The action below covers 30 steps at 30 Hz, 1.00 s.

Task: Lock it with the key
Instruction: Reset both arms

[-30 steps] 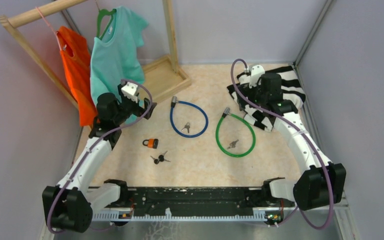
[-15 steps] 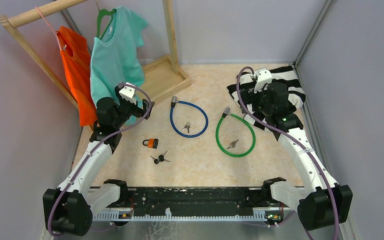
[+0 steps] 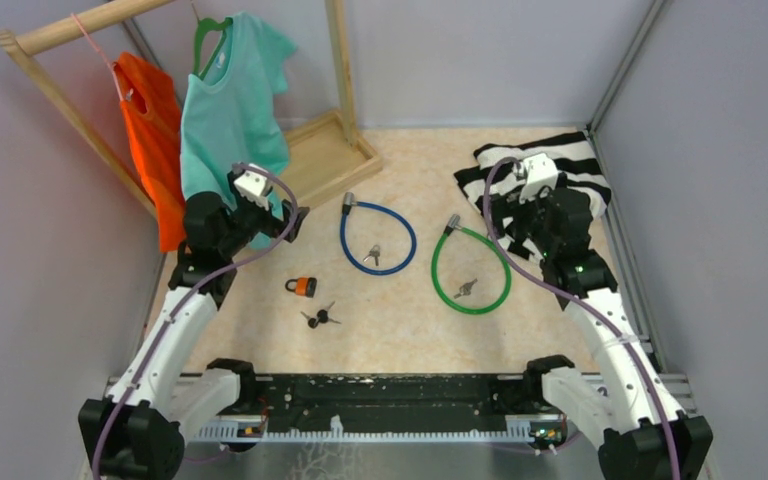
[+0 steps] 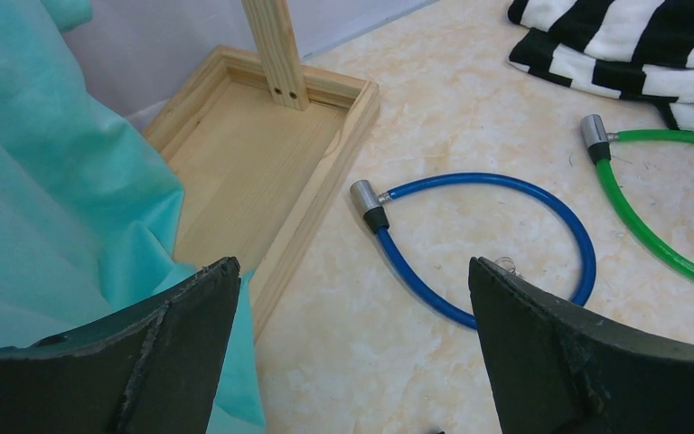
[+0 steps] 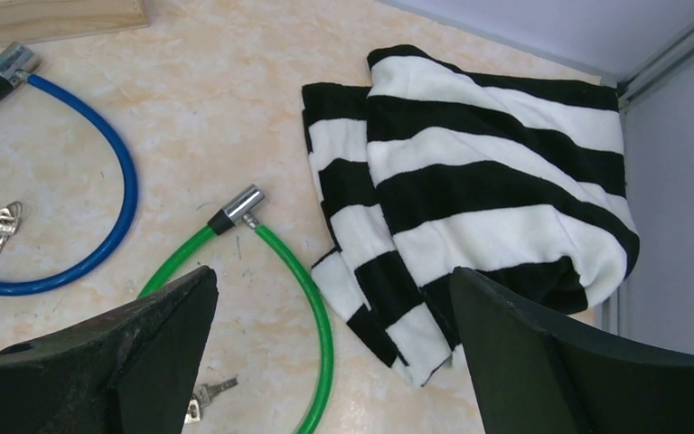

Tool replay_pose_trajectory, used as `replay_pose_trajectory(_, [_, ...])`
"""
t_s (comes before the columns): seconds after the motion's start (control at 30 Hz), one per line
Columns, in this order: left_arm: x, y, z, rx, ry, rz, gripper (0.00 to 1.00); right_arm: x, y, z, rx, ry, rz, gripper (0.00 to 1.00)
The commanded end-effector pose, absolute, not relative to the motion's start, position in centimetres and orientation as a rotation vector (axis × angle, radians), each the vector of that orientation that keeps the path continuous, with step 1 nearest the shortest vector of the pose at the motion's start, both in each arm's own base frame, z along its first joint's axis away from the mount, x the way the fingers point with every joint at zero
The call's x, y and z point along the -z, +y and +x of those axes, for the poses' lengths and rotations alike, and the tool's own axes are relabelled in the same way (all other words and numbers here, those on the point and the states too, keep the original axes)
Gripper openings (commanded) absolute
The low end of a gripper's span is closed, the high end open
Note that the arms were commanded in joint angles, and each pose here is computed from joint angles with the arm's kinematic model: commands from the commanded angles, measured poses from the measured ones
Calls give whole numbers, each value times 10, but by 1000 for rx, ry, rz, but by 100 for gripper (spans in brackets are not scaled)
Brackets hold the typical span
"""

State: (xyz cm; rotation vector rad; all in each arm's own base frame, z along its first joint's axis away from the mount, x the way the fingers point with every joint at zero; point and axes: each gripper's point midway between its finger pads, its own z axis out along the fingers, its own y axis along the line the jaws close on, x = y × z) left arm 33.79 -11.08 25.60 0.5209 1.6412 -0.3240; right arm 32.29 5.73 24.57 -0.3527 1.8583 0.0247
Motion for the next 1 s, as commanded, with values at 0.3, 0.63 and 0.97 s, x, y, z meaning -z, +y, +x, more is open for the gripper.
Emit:
replay_pose_trajectory(0.3, [-277, -99, 319, 258, 1589, 519, 100, -291, 41, 312, 8, 1679, -292, 99])
replay_pose_trajectory(0.63, [-279, -95, 316, 240, 1583, 514, 100, -291, 40, 311, 7, 1681, -297, 99])
replay_pose_trajectory(0.97, [-283, -97, 313, 251, 1571, 520, 100, -286, 40, 312, 5, 1690, -302, 99])
